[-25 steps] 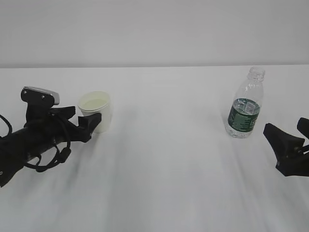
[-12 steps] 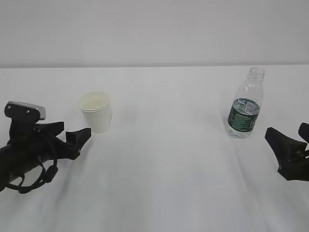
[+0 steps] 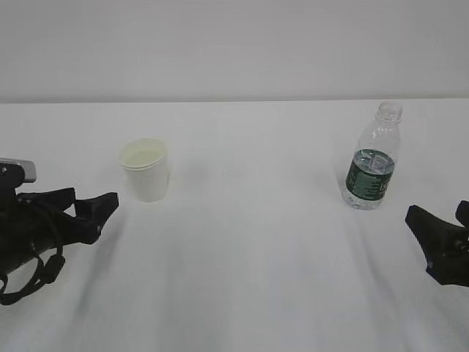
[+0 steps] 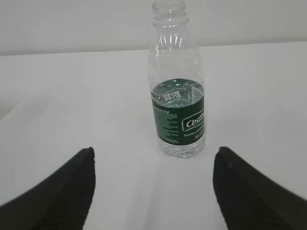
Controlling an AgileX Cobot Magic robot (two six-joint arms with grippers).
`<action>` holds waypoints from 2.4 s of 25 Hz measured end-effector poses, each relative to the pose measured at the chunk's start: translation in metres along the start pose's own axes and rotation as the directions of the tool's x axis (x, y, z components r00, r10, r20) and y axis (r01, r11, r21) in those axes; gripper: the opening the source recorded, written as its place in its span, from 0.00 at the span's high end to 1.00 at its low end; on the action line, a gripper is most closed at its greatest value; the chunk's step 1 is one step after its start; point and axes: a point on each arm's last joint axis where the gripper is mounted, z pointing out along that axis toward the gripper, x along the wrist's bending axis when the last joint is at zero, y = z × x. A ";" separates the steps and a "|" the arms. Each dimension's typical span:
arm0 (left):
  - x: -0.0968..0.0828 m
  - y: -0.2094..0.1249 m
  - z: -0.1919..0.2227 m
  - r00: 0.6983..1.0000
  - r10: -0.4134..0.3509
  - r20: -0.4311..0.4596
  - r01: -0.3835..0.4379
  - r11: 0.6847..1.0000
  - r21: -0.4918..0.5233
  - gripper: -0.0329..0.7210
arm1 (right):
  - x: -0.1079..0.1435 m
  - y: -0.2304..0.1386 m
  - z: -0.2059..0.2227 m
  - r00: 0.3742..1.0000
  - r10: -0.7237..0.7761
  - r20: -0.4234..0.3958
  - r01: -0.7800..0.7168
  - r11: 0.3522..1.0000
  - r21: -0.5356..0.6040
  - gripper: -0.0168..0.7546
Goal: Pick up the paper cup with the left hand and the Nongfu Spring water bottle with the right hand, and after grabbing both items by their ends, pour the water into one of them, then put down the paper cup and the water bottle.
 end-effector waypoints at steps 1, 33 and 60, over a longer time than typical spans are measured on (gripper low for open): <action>0.000 0.003 -0.001 1.000 -0.002 0.000 0.002 1.000 -0.010 0.16 | 0.000 0.000 0.000 1.000 0.001 0.000 -0.001 1.000 0.000 0.23; -0.014 0.115 -0.039 0.996 -0.047 -0.071 0.031 0.977 -0.210 0.18 | -0.009 0.052 0.041 0.991 0.128 0.034 -0.117 0.967 -0.228 0.24; -0.037 0.230 -0.072 0.998 -0.009 -0.068 -0.010 0.962 -0.274 0.18 | -0.005 0.176 0.048 0.997 0.033 0.069 -0.013 0.961 -0.277 0.24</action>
